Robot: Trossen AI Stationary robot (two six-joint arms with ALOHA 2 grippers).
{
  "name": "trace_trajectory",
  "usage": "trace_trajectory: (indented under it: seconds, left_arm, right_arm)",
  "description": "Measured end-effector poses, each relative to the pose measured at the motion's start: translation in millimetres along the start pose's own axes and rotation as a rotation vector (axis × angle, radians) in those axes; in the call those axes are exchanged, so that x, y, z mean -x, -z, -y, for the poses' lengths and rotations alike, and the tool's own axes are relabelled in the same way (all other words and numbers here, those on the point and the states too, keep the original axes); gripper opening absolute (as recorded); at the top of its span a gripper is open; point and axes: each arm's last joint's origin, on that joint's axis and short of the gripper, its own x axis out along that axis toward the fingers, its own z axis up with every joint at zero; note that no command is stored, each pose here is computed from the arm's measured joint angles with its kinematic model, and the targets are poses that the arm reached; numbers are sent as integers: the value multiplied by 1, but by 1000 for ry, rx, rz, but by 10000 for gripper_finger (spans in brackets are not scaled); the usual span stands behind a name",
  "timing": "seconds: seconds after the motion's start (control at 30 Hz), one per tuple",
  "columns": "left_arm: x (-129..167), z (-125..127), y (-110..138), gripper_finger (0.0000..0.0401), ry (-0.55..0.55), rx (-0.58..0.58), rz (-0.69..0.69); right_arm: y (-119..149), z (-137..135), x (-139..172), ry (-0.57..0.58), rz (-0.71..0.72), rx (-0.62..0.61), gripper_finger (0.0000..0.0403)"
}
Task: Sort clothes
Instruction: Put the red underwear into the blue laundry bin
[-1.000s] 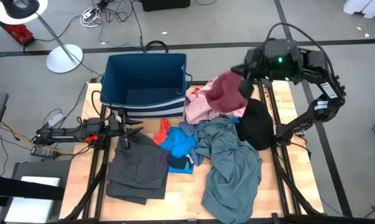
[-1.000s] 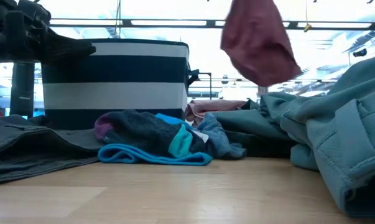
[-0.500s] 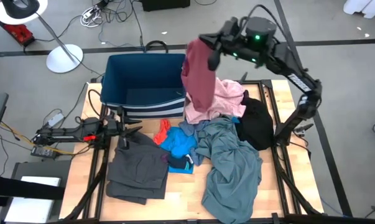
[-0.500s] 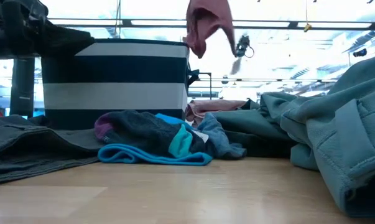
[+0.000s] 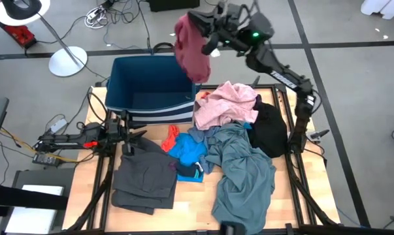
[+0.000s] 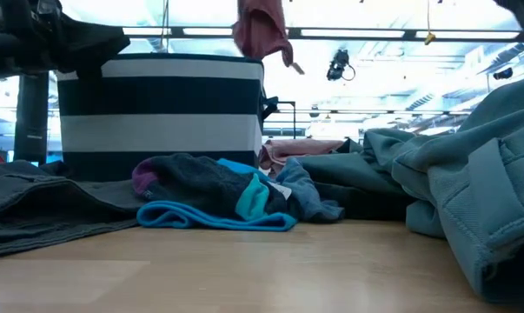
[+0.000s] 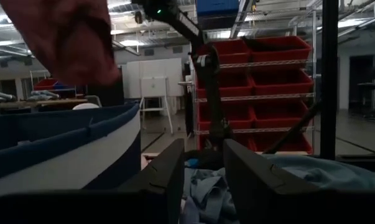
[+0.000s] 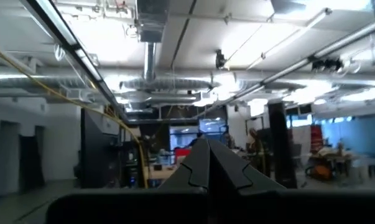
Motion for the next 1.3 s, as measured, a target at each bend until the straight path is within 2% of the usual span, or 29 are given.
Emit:
trace_trajectory:
  seconds: [0.17,0.27,0.37,0.47,0.67,0.83,0.97,1.13,1.3]
  left_arm:
    - [0,0,-1,117,-1,5,7]
    - [0,0,-1,117,0,23,8]
    - [0,0,-1,117,-4,80,12]
    - [0,0,-1,117,-14,97,11]
    - [0,-3,1,117,-113,58,-12]
    - [0,-5,-6,117,-158,30,-27]
    - [0,-5,-9,117,-160,15,-25]
    - [0,-5,-9,117,-162,15,-29]
    - [0,-5,-10,117,-160,47,-25]
  right_arm:
    - [31,15,-13,-52,61,-104,0]
    - [36,18,-20,-102,103,-162,0]
    - [38,20,-27,-128,124,-159,0]
    - [48,25,-29,-116,112,-158,0]
    - [68,45,-29,-71,27,-198,0]
    - [88,43,-33,-122,4,-209,0]
    - [89,43,-33,-144,-11,-200,0]
    - [108,43,-32,-158,-226,-251,0]
    - [147,42,-20,6,-584,-242,6]
